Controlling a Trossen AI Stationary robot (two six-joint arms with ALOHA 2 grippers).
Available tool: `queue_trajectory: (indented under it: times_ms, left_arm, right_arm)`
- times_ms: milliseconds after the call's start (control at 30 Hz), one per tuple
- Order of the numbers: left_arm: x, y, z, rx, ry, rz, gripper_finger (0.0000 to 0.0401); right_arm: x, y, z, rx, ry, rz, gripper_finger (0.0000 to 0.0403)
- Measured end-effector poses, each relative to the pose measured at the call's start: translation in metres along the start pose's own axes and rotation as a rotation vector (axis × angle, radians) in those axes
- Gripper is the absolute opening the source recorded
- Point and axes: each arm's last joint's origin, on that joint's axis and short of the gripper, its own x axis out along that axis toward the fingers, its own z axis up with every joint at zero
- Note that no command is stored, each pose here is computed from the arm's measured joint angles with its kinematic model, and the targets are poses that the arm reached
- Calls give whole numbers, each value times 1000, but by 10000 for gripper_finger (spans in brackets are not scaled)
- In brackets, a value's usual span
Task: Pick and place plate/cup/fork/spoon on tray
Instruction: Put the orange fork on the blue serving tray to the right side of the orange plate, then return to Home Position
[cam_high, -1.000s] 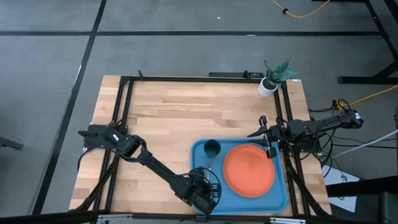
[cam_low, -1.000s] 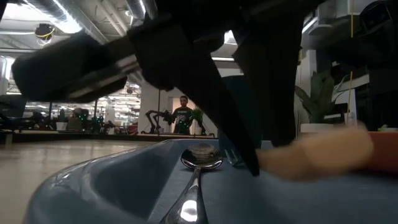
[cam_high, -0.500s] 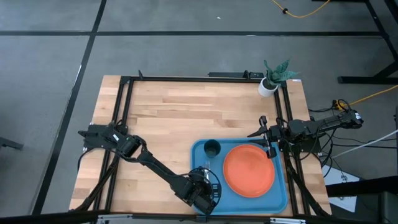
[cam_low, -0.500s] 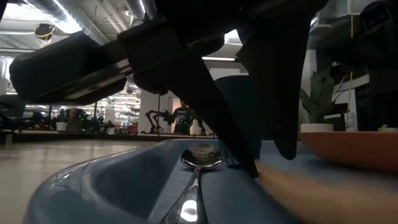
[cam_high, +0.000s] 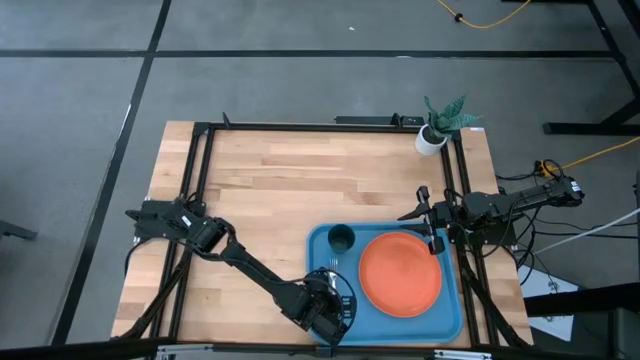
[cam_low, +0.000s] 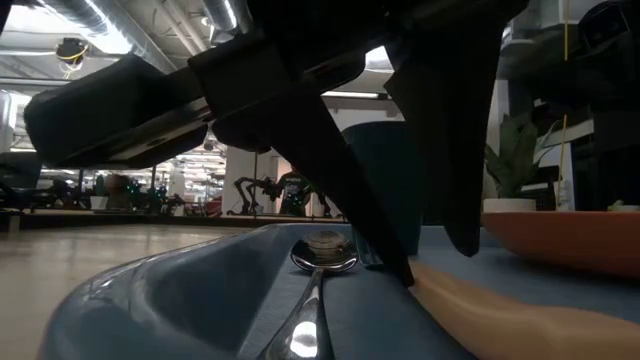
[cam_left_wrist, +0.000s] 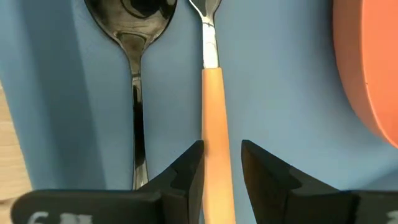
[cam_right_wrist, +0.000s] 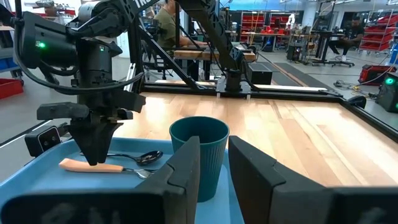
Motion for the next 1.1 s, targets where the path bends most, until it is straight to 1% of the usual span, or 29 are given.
queue_trajectory:
  times_ms: [167,300,367,467,600,667,700,733,800,867,933,967,1033,1100]
  left_arm:
    - [-2,-1,1,31,-3,-1,101]
    - [-22,-10,7,73,-31,-45,99]
    - [-34,-13,10,135,-59,-61,99]
    - [-54,-20,17,268,-105,-104,99]
    - [-82,-32,28,548,-242,-175,99]
    - [-93,-38,34,714,-336,-190,99]
    - [-97,-39,35,818,-382,-179,99]
    - [-100,-40,37,928,-431,-160,99]
    - [-105,-40,38,1158,-481,-106,99]
    - [-111,-38,40,1433,-468,-35,99]
    - [-115,-35,41,1649,-431,19,99]
    - [-115,-33,43,1741,-419,57,99]
    - [-114,-27,46,1888,-393,154,99]
    - [-114,-22,50,1984,-362,232,99]
  right_arm:
    - [0,0,0,0,0,0,90]
    - [0,0,0,0,0,0,90]
    - [0,0,0,-1,-1,0,90]
    - [0,0,0,0,-1,0,90]
    - [0,0,0,0,0,0,90]
    - [0,0,0,0,1,0,90]
    - [0,0,0,-1,1,0,90]
    - [0,0,0,-1,1,0,90]
    - [0,0,0,0,0,0,90]
    - [0,0,0,-1,0,0,90]
    - [0,0,0,0,0,0,90]
    - [0,0,0,0,0,0,90]
    - [0,0,0,-1,0,0,90]
    - [0,0,0,0,0,0,90]
